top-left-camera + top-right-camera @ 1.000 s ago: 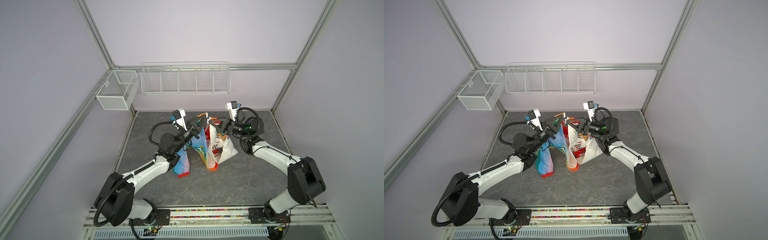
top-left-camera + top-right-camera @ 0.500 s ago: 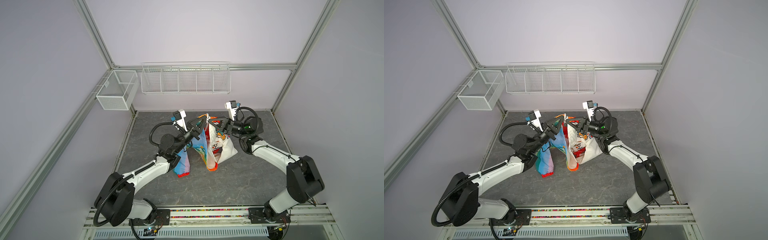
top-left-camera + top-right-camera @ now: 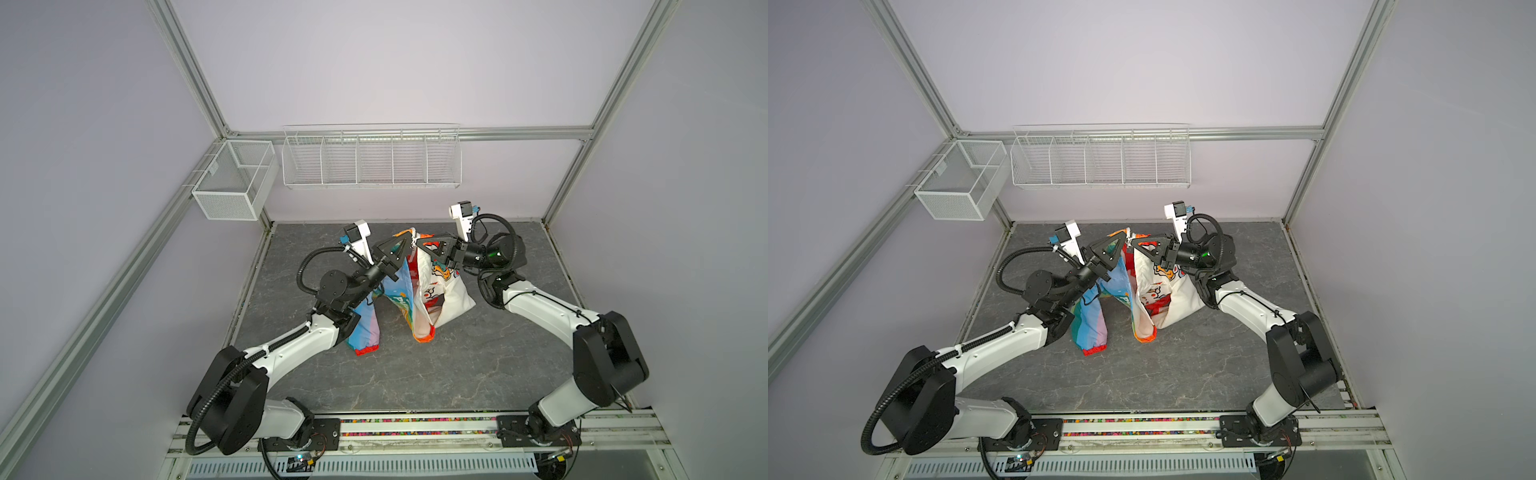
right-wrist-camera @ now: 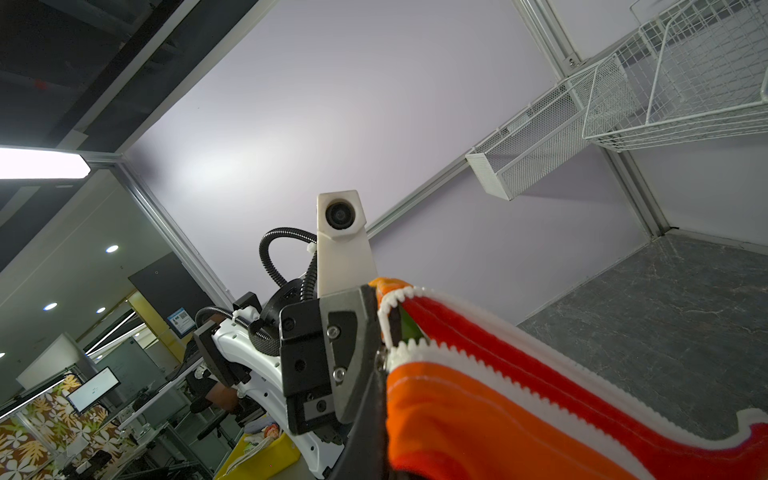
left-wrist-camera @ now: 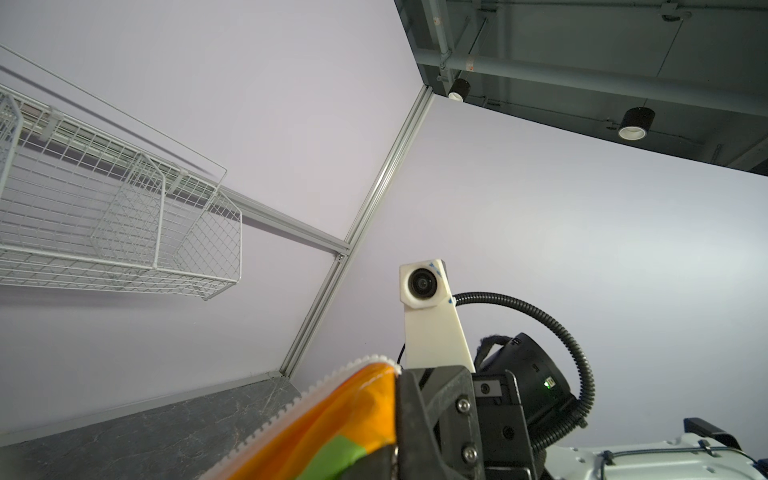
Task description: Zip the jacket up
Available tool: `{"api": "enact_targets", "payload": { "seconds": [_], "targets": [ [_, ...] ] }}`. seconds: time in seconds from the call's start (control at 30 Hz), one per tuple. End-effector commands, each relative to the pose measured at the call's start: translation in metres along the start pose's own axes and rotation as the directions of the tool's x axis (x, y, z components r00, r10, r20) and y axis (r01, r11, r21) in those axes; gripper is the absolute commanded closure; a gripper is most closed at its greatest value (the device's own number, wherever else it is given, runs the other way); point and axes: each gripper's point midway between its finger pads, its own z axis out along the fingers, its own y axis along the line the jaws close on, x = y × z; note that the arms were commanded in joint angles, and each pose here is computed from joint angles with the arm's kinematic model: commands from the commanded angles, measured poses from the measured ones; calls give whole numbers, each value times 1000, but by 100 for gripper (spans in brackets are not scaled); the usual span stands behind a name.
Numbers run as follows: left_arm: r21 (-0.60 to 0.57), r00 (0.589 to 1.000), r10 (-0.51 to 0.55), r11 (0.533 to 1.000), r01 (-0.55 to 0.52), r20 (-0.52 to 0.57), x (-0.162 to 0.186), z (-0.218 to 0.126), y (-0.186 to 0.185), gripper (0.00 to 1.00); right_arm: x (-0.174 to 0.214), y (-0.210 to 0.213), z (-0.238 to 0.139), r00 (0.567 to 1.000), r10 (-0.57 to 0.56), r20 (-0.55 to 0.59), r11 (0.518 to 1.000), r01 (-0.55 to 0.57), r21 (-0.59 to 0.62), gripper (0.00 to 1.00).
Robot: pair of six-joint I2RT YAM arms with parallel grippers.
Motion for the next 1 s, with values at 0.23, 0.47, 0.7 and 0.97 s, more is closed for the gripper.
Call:
{"api": "enact_targets", "payload": {
  "seconds": [0.23,0.47,0.7,0.97],
  "targets": [
    [38,1000,-23,999,24,-7,-3,1,-12,100,-17,25,-2,997,-75,34,997,76,-26,94],
    [38,999,-35,999,35,-18,-2,0,-13,100,-18,22,-6,996,-77,40,997,77,-7,94],
    [40,999,-46,998,47,-28,0,-3,-15,100,-21,23,-8,995,-84,47,996,84,1,94],
    [46,999,-49,998,50,-22,-4,-3,-18,100,-21,24,-9,995,-84,45,996,84,0,94]
  ]
}}
